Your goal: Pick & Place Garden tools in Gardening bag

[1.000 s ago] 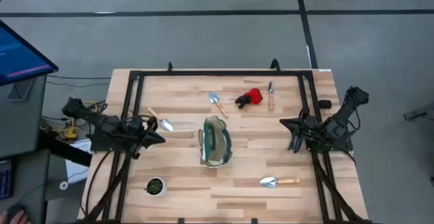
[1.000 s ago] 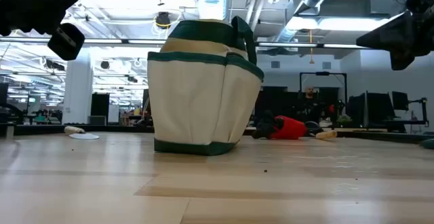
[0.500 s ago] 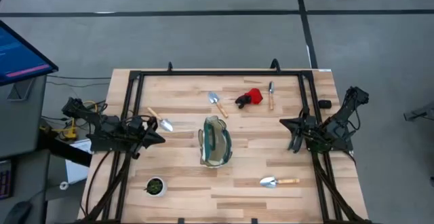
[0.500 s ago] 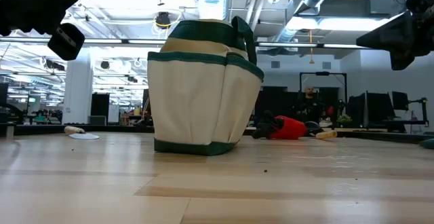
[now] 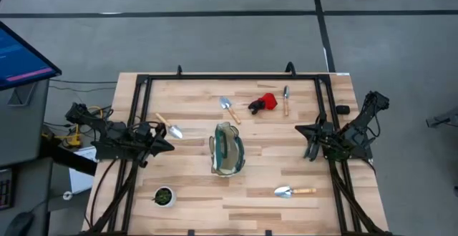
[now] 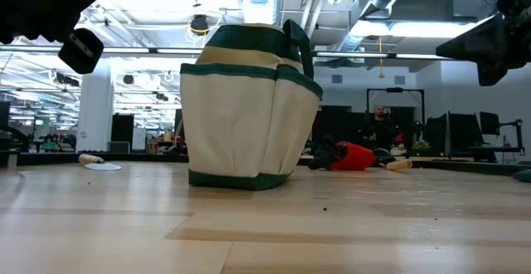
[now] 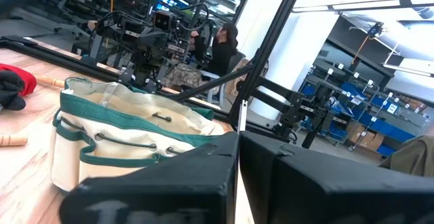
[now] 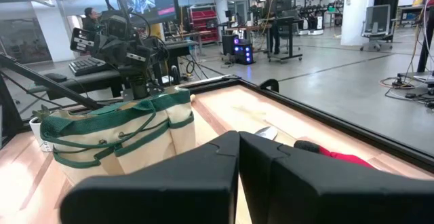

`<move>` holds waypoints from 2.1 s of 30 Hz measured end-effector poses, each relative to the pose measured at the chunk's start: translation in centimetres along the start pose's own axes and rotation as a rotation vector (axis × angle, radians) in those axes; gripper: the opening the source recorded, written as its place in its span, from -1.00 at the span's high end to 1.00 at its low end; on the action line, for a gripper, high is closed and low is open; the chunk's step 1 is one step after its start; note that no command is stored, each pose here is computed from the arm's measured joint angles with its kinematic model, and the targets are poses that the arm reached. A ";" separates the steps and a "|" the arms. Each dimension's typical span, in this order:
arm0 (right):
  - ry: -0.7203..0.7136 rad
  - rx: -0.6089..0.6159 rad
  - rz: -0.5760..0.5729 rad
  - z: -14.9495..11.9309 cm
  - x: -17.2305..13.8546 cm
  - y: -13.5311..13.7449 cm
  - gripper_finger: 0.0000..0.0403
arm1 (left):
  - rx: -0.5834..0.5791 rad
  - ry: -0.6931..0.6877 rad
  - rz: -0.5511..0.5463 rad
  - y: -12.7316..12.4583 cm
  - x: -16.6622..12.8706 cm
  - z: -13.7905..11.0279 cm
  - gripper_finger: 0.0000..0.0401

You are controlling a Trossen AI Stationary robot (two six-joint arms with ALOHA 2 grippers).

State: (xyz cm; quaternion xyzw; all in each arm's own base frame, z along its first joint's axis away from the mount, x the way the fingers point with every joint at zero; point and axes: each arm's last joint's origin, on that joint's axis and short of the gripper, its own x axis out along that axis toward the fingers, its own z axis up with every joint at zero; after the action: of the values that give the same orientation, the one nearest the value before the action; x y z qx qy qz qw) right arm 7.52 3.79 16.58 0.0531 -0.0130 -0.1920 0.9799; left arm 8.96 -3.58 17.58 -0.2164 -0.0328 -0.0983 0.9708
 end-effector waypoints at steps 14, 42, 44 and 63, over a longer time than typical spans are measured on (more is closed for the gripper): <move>0.000 0.000 0.000 0.0 0.0 0.0 1.00 | -0.001 -0.002 -0.001 0.0 0.0 0.0 0.99; -0.082 0.633 -0.008 1.4 0.2 -0.2 1.00 | -0.227 -0.418 -0.043 -0.9 -0.8 3.8 0.99; -0.115 0.760 -0.012 2.0 0.2 -0.3 1.00 | -0.271 -0.459 -0.029 -0.9 -1.0 4.1 0.99; -0.201 -0.002 -0.196 19.0 0.4 -0.9 0.28 | -0.313 -0.523 0.032 -0.7 -1.2 4.5 0.71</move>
State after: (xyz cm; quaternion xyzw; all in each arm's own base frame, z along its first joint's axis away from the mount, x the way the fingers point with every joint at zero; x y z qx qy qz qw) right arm 6.66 0.96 35.40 0.0339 -0.1055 -0.2912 0.9502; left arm 7.58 -2.10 21.79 -0.3819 -0.2627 -0.0280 0.8856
